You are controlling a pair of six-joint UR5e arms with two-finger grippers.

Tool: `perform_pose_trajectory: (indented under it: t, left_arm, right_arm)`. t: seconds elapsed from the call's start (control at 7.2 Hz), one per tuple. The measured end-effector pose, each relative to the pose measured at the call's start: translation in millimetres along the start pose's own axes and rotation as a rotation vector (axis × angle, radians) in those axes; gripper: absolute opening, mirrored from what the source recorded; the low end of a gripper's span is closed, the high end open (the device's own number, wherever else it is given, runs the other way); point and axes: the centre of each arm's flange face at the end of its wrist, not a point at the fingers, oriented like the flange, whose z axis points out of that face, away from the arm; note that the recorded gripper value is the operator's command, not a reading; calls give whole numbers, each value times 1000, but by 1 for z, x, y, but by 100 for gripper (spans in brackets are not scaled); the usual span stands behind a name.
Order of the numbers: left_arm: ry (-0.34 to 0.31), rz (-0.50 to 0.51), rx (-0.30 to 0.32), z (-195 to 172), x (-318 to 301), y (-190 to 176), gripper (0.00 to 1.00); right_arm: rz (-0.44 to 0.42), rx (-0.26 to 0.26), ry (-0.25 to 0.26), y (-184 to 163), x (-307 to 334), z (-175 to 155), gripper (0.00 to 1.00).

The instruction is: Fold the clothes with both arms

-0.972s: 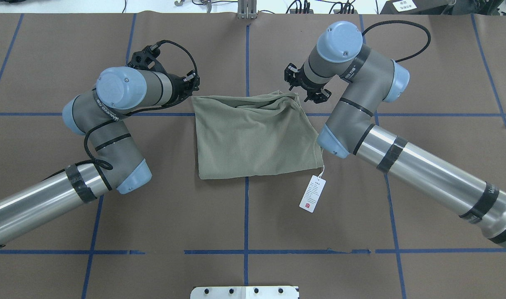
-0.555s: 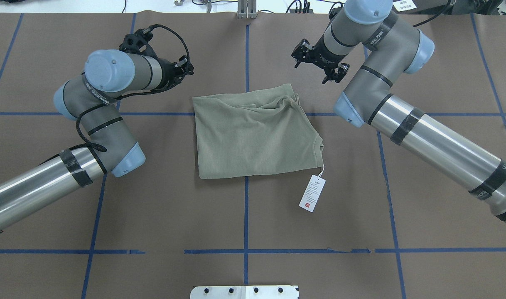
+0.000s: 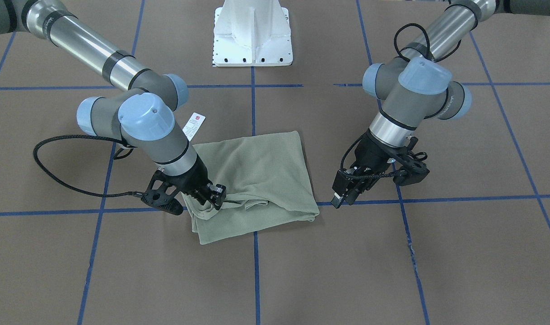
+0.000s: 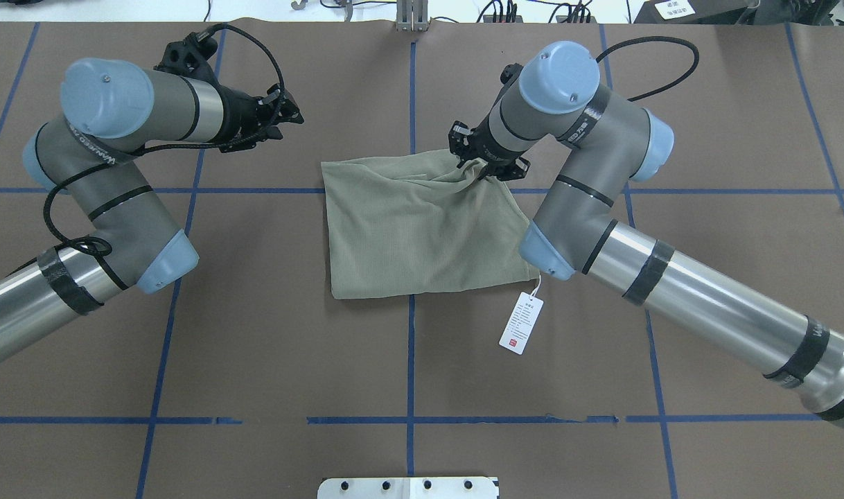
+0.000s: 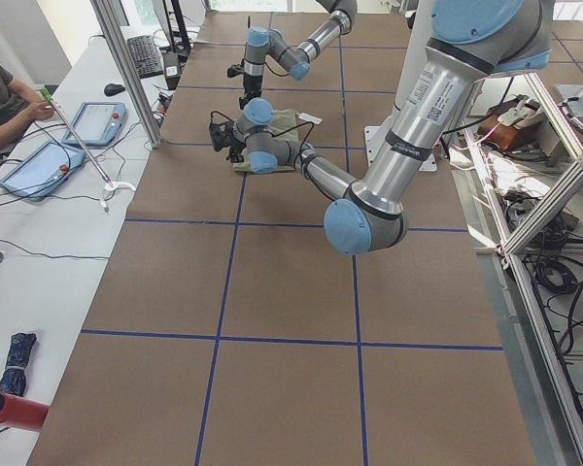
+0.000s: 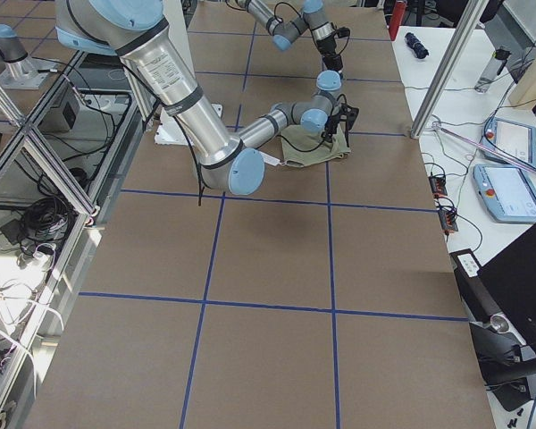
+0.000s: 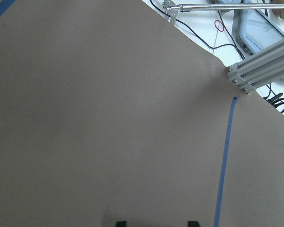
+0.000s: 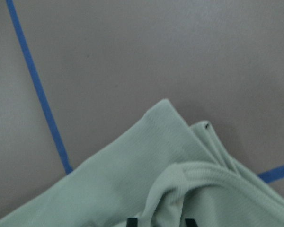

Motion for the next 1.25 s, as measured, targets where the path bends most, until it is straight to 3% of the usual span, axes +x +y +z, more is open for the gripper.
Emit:
perform_pose_trajectory:
  t: [0.28, 0.56, 0.97, 1.25]
  left_arm:
    - [3, -1, -4, -6, -2, -3, 53]
    - [3, -3, -4, -7, -4, -3, 53]
    - [3, -3, -3, -9, -7, -2, 53]
    - [-1, -4, -3, -9, -10, -2, 53]
  right_arm:
    - [-37, -1, 23, 55, -10, 17, 0]
    - [-68, 21, 52, 66, -9, 31, 0]
    - [-80, 113, 126, -29, -13, 41, 0]
    - [-45, 109, 139, -101, -9, 15, 0]
